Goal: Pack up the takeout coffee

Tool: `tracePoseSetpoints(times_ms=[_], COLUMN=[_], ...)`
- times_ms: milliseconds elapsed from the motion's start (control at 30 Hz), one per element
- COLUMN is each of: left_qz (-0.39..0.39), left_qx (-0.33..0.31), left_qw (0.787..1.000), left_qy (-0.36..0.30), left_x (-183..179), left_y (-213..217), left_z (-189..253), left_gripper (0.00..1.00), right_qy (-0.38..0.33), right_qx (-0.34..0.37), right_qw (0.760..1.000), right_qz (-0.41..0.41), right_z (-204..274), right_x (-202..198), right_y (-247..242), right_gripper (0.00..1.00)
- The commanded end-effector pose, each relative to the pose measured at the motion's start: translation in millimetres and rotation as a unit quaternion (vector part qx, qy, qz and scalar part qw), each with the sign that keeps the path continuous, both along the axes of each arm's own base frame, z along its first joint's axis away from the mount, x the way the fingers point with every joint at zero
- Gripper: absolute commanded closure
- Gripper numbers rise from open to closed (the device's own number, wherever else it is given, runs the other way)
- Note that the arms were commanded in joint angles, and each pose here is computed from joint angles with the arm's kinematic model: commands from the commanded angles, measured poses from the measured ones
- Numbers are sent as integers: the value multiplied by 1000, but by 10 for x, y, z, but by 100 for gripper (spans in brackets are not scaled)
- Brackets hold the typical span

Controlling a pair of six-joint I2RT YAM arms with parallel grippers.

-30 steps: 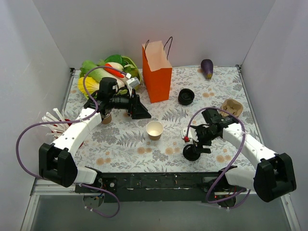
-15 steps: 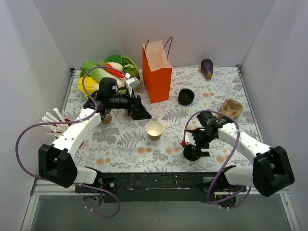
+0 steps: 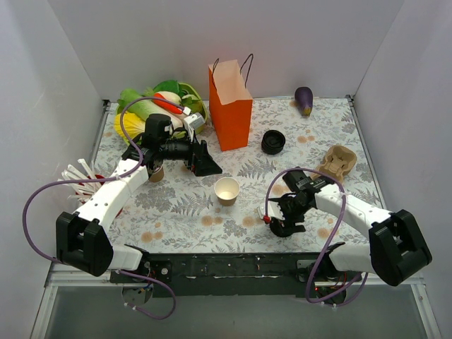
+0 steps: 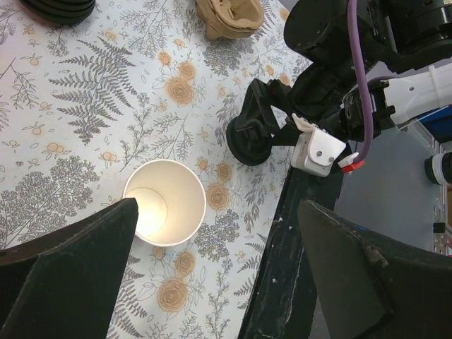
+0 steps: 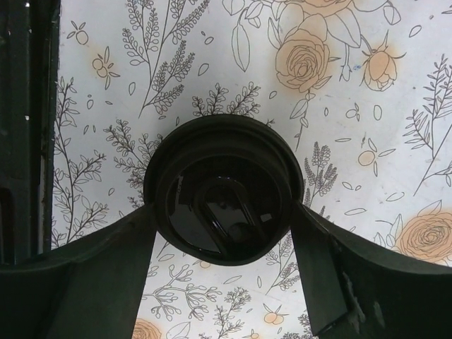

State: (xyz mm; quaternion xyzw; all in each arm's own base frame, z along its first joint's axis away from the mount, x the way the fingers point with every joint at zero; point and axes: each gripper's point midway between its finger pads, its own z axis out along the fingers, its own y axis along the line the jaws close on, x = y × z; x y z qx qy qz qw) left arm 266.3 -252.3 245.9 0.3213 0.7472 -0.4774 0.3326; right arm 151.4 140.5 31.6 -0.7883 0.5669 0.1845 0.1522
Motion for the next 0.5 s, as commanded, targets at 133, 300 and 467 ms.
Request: tracePoseSetpoints(times_ms=[133,300,467], left_qz=[0,16,93], left_qx=[-2,17,53], left_qw=[1000,1000,994], left_qy=[-27,-20,31], left_x=[-19,-16,67], left_y=[21,77,220], left_z=[128,25,-207], left_gripper=[2,2,2], right_qy=[-45,-74,-60], right_qx=[6,58,128], right_qw=[999,995,990], right_qz=[23,16,-5], right_z=[-9,420,1000], right_x=[82,227,423], right_y=[14,224,600], right_gripper=[30,35,36])
